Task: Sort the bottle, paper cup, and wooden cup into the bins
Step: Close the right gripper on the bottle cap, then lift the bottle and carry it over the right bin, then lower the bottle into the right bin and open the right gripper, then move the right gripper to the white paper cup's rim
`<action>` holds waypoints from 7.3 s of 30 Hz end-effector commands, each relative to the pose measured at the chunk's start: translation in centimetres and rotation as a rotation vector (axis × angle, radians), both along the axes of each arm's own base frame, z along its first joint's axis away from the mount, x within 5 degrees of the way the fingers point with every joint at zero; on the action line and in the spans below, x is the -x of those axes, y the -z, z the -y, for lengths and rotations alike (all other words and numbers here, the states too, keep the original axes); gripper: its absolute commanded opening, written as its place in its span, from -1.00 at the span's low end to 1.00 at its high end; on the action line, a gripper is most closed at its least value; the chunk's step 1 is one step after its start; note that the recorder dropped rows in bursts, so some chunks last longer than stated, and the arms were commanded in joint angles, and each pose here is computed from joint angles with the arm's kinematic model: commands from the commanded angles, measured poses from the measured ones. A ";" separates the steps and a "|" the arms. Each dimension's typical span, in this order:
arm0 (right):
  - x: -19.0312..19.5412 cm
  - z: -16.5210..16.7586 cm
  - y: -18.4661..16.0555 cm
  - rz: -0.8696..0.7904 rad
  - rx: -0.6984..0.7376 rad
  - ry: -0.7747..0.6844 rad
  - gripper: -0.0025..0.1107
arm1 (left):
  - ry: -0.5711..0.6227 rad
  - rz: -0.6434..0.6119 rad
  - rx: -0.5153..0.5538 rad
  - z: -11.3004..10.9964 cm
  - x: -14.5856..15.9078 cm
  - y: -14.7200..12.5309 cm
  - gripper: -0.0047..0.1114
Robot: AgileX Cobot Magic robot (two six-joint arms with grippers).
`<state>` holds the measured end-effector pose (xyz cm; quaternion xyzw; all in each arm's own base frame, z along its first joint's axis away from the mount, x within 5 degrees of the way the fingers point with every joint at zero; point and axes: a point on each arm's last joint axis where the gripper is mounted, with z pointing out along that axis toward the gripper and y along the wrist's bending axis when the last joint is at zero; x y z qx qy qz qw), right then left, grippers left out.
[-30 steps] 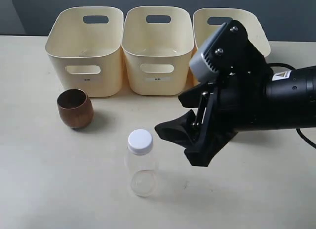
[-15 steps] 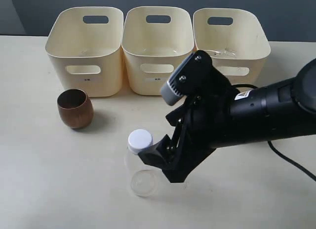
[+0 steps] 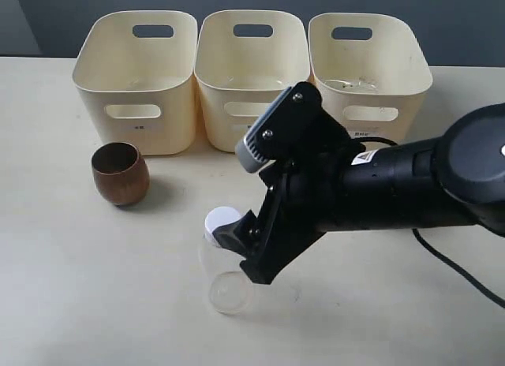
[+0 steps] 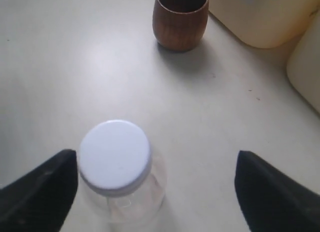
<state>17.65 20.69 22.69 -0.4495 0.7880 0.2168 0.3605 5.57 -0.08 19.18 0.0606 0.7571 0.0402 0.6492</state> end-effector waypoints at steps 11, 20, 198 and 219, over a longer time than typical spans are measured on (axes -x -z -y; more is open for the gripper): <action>-0.6 -0.2 0.7 0.021 0.033 0.011 0.47 | -0.002 0.002 0.003 0.0 0.0 0.0 -0.92; -0.6 -0.2 0.7 0.006 0.021 0.022 0.47 | -0.002 0.002 0.003 0.0 0.0 0.0 -0.92; -16.0 9.1 -12.3 0.329 -0.374 0.810 0.12 | -0.002 0.002 0.003 0.0 0.0 0.0 -0.92; -5.2 12.8 -3.5 0.104 -0.249 0.847 0.12 | -0.002 0.002 0.003 0.0 0.0 0.0 -0.92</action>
